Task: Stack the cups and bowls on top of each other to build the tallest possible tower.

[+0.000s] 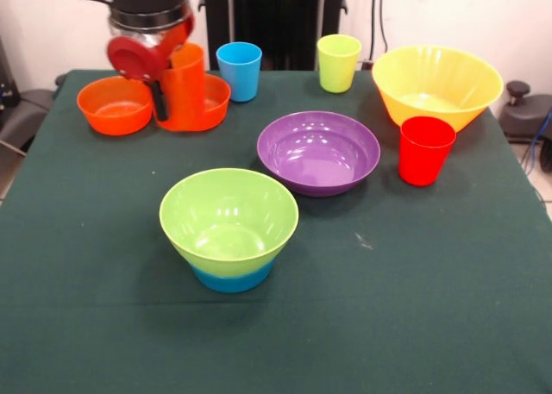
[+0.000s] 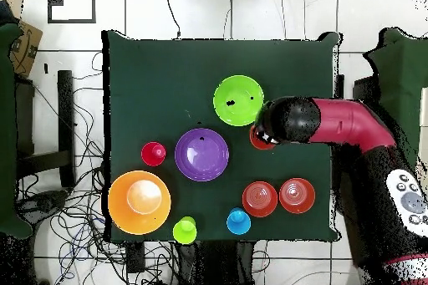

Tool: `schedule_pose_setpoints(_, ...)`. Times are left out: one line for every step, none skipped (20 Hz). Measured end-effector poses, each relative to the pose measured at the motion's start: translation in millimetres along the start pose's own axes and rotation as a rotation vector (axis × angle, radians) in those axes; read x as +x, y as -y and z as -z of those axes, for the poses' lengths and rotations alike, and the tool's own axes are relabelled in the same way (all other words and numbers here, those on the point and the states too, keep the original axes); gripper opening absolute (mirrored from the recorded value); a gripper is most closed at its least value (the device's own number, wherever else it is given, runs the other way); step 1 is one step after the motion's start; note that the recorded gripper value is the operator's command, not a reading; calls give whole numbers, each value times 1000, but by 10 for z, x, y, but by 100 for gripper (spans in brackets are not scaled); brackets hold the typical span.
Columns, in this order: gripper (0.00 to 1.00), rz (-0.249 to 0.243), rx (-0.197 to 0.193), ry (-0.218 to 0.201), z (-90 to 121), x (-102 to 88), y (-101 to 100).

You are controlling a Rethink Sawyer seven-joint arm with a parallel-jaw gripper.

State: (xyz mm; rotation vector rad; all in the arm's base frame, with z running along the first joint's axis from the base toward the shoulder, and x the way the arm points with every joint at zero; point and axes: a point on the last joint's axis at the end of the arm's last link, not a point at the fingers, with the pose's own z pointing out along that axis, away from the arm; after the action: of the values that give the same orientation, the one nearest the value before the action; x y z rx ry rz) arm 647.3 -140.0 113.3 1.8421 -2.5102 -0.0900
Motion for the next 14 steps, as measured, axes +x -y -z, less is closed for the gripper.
schedule_pose_setpoints(0,3,5,2,-10,-32,-7)
schedule_pose_setpoints(0,8,15,6,-27,-98,-19)
schedule_pose_setpoints(0,10,23,10,-38,-150,-27)
schedule_pose_setpoints(0,10,31,14,-46,-200,-32)
schedule_pose_setpoints(0,10,37,17,-52,-234,-37)
schedule_pose_setpoints(0,9,42,21,-58,-263,-42)
schedule_pose_setpoints(0,7,48,27,-64,-299,-48)
schedule_pose_setpoints(0,6,50,30,-66,-313,-51)
schedule_pose_setpoints(0,2,54,36,-71,-334,-57)
schedule_pose_setpoints(0,-4,56,44,-80,-356,-74)
schedule_pose_setpoints(0,-7,55,47,-88,-364,-87)
schedule_pose_setpoints(0,-9,55,48,-95,-369,-96)
schedule_pose_setpoints(0,-10,56,48,-103,-374,-106)
schedule_pose_setpoints(0,-12,56,48,-111,-380,-117)
